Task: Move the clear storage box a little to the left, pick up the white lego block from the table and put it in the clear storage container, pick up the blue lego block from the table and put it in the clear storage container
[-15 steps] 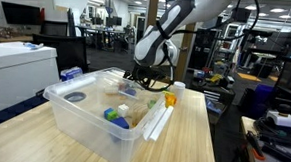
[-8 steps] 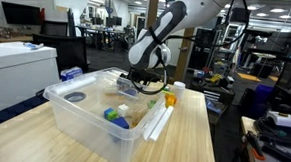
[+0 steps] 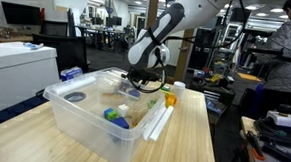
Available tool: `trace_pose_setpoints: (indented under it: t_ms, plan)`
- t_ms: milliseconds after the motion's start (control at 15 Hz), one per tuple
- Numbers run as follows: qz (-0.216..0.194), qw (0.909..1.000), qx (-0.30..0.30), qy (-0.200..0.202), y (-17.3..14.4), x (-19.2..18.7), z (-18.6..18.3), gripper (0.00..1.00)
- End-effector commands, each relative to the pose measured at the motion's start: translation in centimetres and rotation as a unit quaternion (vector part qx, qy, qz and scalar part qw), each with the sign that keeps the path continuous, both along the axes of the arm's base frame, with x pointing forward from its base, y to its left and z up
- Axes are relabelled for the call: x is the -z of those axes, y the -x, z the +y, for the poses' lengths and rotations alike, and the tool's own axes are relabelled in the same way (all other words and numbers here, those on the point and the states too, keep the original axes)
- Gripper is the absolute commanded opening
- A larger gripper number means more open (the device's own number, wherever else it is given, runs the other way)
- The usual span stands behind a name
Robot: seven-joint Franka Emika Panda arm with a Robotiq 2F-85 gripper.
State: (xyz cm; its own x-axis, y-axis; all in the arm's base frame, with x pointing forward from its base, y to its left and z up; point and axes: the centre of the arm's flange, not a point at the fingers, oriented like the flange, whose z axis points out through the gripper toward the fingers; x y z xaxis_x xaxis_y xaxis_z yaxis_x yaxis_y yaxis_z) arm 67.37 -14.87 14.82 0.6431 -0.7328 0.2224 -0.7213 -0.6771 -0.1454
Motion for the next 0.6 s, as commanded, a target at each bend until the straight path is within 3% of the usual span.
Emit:
trace_pose_setpoints:
  t_ms: [0, 133, 200, 267, 333, 533]
  plan:
    - [0.007, 0.9999, 0.011, 0.000, -0.3, 0.5, -0.2, 0.30]
    - [0.009, 0.9999, 0.014, 0.005, -0.2, 0.5, -0.3, 0.19]
    - [0.014, 0.9998, 0.016, 0.006, -0.1, 0.5, -0.4, 0.58]
    - [0.011, 0.9998, 0.016, 0.009, 0.2, 0.4, -0.3, 0.53]
    - [0.000, 1.0000, 0.006, 0.006, 0.5, 0.0, 0.2, 0.55]
    - [-0.004, 1.0000, -0.003, 0.002, 0.5, -0.3, 0.9, 0.75]
